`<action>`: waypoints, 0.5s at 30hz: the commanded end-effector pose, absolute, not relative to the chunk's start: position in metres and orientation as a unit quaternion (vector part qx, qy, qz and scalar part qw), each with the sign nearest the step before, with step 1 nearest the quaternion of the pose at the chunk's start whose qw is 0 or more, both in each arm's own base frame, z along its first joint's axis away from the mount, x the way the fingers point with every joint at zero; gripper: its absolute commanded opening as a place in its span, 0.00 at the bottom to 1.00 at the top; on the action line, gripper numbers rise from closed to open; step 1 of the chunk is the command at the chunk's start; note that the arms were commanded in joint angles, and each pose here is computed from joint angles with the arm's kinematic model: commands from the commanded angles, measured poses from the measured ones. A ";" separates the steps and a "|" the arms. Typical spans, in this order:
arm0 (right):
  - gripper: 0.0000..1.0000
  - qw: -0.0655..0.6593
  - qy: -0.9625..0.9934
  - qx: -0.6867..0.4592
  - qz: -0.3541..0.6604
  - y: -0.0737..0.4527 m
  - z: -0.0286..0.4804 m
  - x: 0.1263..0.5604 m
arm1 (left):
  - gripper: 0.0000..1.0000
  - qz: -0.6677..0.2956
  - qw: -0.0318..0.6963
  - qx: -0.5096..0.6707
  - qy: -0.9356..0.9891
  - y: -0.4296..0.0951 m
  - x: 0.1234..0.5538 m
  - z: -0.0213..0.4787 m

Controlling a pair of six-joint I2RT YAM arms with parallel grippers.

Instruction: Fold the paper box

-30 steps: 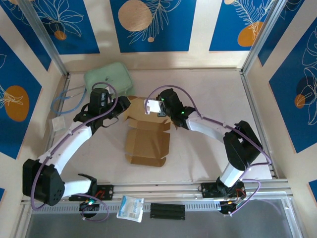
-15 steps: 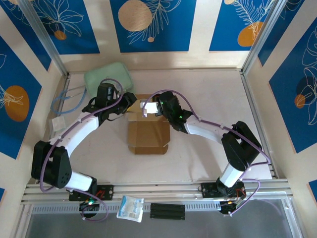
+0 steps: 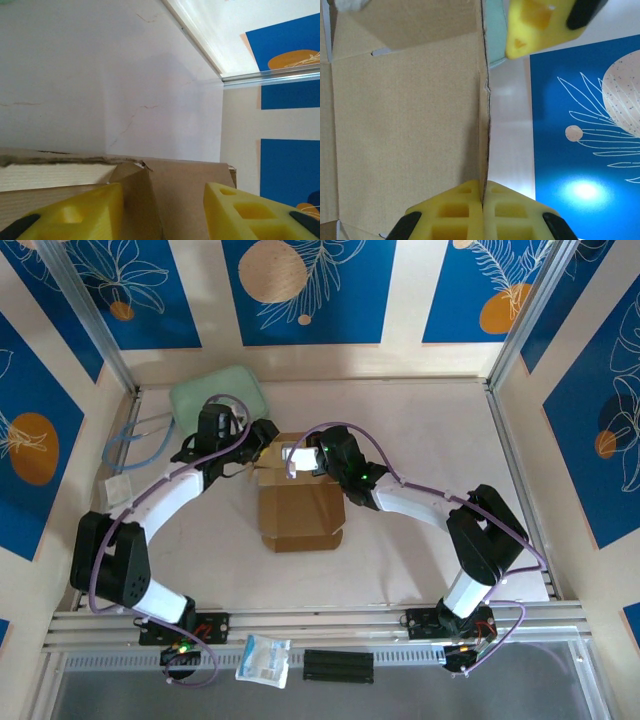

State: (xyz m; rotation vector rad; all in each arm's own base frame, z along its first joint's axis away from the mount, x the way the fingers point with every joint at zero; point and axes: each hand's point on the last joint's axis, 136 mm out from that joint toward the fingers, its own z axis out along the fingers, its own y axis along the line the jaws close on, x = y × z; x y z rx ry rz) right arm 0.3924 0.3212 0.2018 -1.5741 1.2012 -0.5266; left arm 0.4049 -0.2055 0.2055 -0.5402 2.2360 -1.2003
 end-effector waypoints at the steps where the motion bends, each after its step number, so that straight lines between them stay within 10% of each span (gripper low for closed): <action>1: 0.04 0.531 0.502 -0.652 -0.200 0.330 0.206 0.390 | 0.34 -0.473 0.265 -0.199 0.816 -0.211 0.411 0.211; 9: 0.04 0.526 0.509 -0.653 -0.194 0.331 0.199 0.390 | 0.14 -0.464 0.263 -0.202 0.821 -0.209 0.411 0.206; 15: 0.04 0.523 0.524 -0.643 -0.197 0.326 0.198 0.395 | 0.29 -0.431 0.283 -0.199 0.833 -0.197 0.408 0.206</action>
